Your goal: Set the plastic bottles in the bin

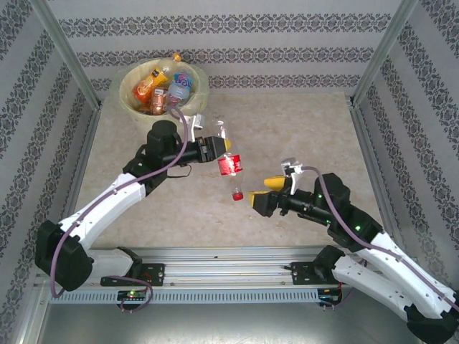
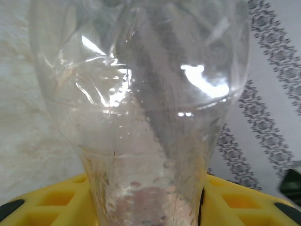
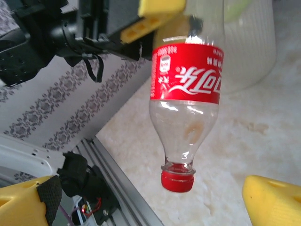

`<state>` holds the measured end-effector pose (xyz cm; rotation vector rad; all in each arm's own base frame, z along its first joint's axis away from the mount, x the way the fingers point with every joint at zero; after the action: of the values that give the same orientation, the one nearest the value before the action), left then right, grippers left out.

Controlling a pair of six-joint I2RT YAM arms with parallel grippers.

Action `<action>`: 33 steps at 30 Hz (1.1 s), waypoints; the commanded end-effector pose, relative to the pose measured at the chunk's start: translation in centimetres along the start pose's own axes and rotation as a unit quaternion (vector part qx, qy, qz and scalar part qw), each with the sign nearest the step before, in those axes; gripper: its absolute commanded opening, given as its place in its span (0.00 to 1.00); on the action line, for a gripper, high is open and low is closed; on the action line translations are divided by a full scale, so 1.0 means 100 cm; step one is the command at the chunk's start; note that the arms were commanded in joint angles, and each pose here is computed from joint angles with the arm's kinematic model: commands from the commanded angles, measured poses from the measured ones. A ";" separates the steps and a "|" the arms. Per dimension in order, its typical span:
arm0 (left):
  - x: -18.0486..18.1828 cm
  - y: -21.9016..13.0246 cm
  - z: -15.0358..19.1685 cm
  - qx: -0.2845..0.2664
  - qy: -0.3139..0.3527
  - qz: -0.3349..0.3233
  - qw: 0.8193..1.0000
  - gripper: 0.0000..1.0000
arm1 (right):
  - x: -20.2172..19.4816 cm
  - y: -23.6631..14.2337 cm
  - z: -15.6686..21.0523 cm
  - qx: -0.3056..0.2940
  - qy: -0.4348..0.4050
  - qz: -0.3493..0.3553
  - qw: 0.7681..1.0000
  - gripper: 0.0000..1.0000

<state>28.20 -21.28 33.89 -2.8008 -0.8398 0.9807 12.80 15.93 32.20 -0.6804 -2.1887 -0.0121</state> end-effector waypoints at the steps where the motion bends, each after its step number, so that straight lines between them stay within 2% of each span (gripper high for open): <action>1: -0.008 -0.030 -0.022 0.022 0.054 -0.066 0.996 0.50 | 0.021 -0.021 -0.016 -0.029 -0.040 -0.004 0.999 0.98; 6: -0.013 -0.069 -0.068 0.011 0.103 -0.149 0.983 0.51 | 0.044 -0.040 -0.031 -0.057 -0.063 -0.026 0.996 0.98; 12: 0.008 -0.114 -0.125 -0.027 0.117 -0.271 0.955 0.52 | 0.051 -0.050 -0.037 -0.070 -0.073 -0.028 0.995 0.98; 20: 0.046 -0.159 -0.185 -0.044 0.165 -0.435 0.884 0.52 | 0.046 -0.054 -0.034 -0.069 -0.072 -0.007 0.995 0.98; 24: 0.063 -0.164 -0.207 -0.069 0.149 -0.446 0.880 0.52 | 0.042 -0.053 -0.032 -0.070 -0.071 0.002 0.995 0.98; 27: 0.079 -0.162 -0.218 -0.069 0.118 -0.453 0.881 0.52 | 0.040 -0.052 -0.031 -0.066 -0.069 0.005 0.995 0.98; 33: 0.114 -0.152 -0.225 -0.067 0.064 -0.455 0.886 0.52 | 0.035 -0.050 -0.028 -0.063 -0.065 0.013 0.996 0.98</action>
<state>41.57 -0.97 50.01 -2.0992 -1.9394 0.4204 10.75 12.87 37.70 -0.7852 -2.3047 -0.0924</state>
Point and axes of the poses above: each hand's point on the last joint's axis, 136 mm out from that joint toward the fingers, its own y axis out along the fingers, its own x axis along the line the jaws close on, z = x × y, the point moved 7 cm from there along -y, back along the fingers, and after that the axes turned 14 degrees about y, right-handed, at the moved point
